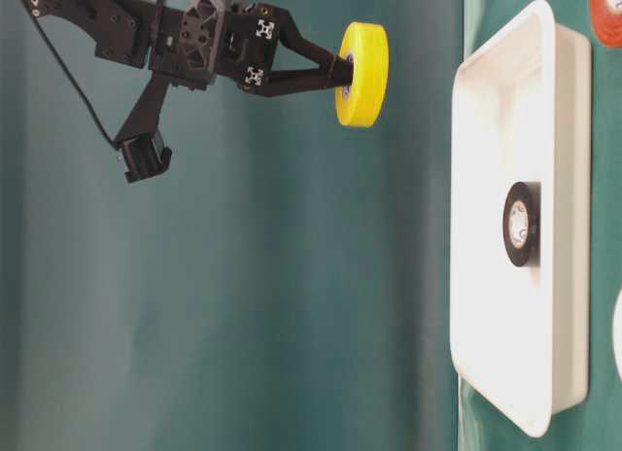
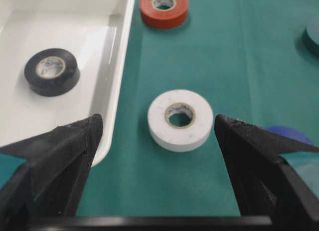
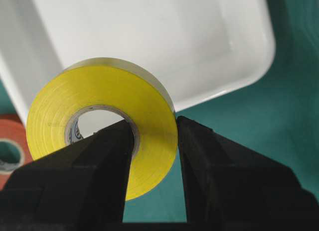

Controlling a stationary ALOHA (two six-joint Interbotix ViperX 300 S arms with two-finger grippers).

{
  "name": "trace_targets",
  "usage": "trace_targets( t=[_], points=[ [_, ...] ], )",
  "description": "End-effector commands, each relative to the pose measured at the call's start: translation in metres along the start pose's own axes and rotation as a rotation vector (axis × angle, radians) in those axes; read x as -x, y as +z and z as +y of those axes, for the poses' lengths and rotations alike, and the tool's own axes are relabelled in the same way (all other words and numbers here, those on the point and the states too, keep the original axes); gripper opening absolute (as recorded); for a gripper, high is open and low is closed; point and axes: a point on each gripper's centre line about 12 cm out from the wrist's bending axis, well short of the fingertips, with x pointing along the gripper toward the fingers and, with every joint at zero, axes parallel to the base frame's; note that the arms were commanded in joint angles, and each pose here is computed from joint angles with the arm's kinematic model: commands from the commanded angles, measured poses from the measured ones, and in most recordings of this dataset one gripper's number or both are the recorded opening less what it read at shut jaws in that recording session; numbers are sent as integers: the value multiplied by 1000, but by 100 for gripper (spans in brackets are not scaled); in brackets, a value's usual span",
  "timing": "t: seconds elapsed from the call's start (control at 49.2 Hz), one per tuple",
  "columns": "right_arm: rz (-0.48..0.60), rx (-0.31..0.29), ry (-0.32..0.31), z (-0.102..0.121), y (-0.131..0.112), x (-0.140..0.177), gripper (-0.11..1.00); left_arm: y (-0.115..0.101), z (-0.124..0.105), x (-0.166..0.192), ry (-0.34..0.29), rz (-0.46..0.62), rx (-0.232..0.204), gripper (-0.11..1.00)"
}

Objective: Pick up the tape from a random location and place it into the white case.
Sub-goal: 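Lift the yellow tape roll and carry it into the white tray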

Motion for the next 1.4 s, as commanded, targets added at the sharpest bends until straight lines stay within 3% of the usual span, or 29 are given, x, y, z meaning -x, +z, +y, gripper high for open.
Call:
trace_targets(
  t=[0.0, 0.508, 1.138, 1.382],
  points=[
    [-74, -2, 6, 0, 10, 20, 30, 4, 1, -1, 3, -11, 4, 97],
    [-104, 19, 8, 4, 52, 10, 30, 3, 1, -1, 3, 0, 4, 97],
    [-69, 21, 8, 5, 48, 9, 30, 2, 1, -1, 2, 8, 4, 97],
    [-41, 20, 8, 5, 40, -7, 30, 2, 1, -1, 2, 6, 4, 97]
  ],
)
